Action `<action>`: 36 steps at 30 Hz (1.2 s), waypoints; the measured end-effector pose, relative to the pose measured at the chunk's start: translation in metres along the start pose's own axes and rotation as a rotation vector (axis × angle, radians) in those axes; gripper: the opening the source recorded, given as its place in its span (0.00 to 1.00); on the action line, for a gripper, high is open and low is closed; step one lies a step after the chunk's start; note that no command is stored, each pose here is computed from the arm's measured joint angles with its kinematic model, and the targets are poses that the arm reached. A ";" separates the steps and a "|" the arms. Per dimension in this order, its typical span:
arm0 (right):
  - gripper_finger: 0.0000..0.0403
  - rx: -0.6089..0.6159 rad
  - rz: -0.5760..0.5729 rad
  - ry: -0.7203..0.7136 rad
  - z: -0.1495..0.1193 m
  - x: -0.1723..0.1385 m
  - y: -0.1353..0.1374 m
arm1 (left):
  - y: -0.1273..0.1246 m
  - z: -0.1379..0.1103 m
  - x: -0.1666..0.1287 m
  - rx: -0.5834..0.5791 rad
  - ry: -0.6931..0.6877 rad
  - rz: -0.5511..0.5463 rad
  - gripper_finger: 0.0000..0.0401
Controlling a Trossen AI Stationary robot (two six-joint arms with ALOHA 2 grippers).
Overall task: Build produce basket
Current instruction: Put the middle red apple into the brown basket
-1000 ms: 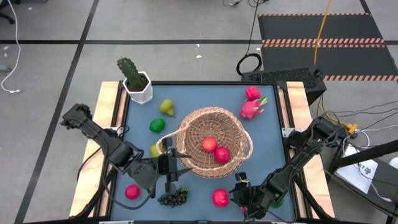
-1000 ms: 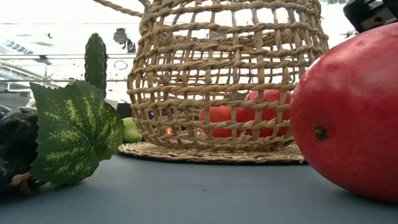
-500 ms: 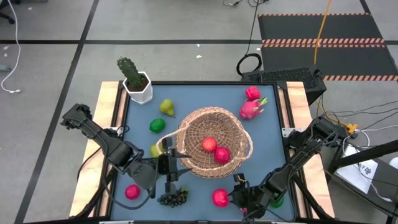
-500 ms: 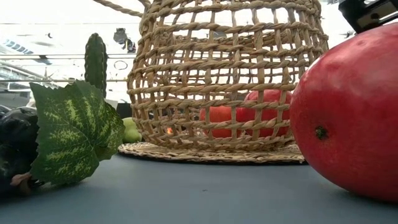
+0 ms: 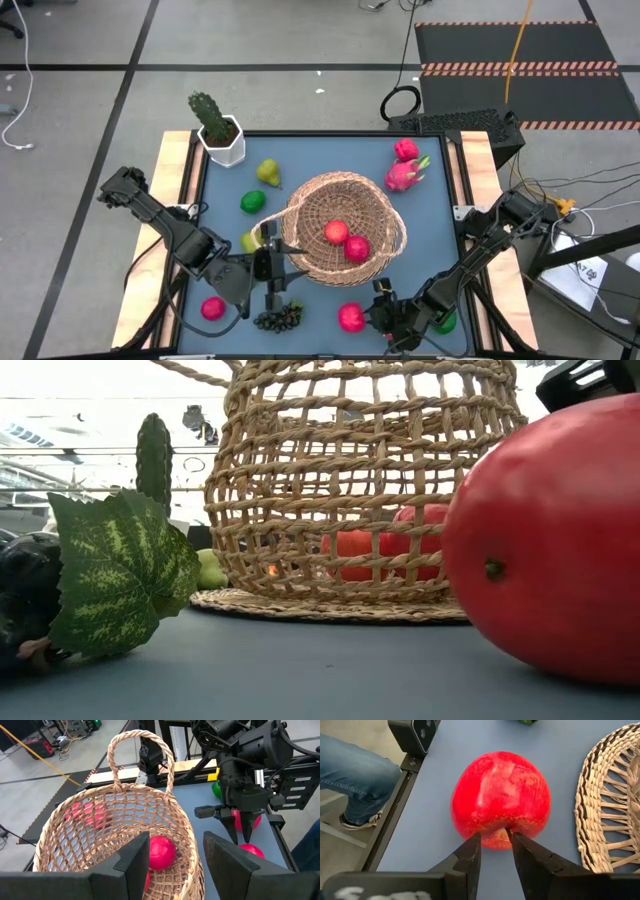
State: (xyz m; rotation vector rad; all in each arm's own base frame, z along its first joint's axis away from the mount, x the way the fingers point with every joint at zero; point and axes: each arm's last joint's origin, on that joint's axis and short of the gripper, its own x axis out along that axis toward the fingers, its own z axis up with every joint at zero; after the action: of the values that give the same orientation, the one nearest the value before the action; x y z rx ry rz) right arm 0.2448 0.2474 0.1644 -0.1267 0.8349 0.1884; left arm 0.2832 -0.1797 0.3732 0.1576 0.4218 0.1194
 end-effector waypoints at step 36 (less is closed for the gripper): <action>0.26 0.043 0.021 0.001 0.004 -0.004 -0.003 | 0.005 0.001 0.004 -0.008 0.004 0.019 0.46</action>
State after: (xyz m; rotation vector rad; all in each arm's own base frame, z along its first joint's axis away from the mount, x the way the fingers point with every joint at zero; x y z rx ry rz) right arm 0.2452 0.2449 0.1701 -0.0779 0.8405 0.1897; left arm 0.2867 -0.1738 0.3731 0.1538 0.4236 0.1396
